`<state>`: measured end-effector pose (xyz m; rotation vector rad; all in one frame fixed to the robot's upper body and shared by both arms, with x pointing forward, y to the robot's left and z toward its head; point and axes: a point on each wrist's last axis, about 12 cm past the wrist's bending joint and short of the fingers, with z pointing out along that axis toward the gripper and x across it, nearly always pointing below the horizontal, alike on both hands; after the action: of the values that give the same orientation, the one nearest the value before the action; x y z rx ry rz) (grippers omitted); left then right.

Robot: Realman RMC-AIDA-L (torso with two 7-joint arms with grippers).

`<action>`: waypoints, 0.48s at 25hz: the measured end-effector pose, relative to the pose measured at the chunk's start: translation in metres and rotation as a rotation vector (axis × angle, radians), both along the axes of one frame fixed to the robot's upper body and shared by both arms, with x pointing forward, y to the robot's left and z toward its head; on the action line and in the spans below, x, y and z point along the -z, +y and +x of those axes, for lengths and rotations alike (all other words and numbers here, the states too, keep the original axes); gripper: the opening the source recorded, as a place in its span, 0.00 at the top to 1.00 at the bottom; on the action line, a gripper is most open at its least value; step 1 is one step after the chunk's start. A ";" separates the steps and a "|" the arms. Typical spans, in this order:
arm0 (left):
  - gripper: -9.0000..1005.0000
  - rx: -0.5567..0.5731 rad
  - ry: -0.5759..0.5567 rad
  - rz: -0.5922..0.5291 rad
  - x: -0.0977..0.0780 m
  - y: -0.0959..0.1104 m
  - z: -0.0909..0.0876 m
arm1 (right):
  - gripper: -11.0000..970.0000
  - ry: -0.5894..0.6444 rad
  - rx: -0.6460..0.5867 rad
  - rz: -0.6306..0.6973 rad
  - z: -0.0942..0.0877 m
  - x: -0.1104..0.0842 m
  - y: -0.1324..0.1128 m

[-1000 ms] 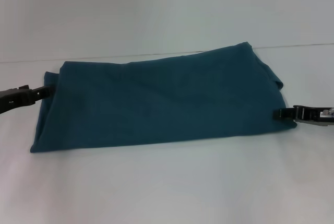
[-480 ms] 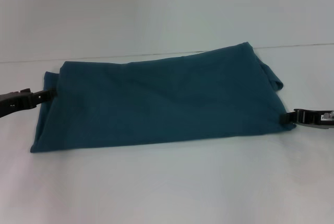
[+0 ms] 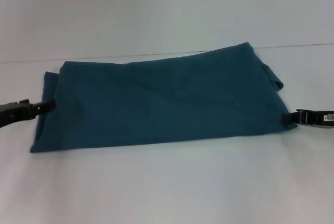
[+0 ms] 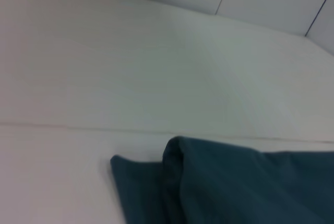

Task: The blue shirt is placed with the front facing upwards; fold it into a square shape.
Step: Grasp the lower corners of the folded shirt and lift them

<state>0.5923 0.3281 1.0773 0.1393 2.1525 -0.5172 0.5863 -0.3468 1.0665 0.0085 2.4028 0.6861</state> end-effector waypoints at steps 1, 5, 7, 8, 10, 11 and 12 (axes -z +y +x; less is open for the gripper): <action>0.19 0.004 0.008 0.009 0.002 0.000 -0.001 | 0.97 -0.001 -0.001 0.000 0.000 0.000 0.000; 0.19 0.020 0.033 0.031 0.008 -0.002 -0.006 | 0.97 -0.004 0.005 0.002 0.000 -0.001 -0.002; 0.19 0.028 0.044 0.043 0.010 -0.002 -0.008 | 0.96 -0.006 0.007 0.003 0.000 -0.001 -0.003; 0.19 0.032 0.050 0.049 0.010 -0.001 -0.009 | 0.96 -0.007 0.008 0.005 0.000 -0.002 -0.003; 0.19 0.043 0.059 0.057 0.011 0.000 -0.011 | 0.96 -0.009 0.008 0.009 0.000 -0.002 -0.003; 0.19 0.049 0.061 0.059 0.011 0.000 -0.012 | 0.96 -0.010 0.009 0.009 0.000 -0.003 -0.004; 0.19 0.056 0.063 0.059 0.010 0.000 -0.013 | 0.96 -0.010 0.009 0.010 0.000 -0.003 -0.004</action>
<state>0.5790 0.3283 1.0669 0.2195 2.2318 -0.4967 0.5867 -0.3504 1.0692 0.0195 2.3883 0.6922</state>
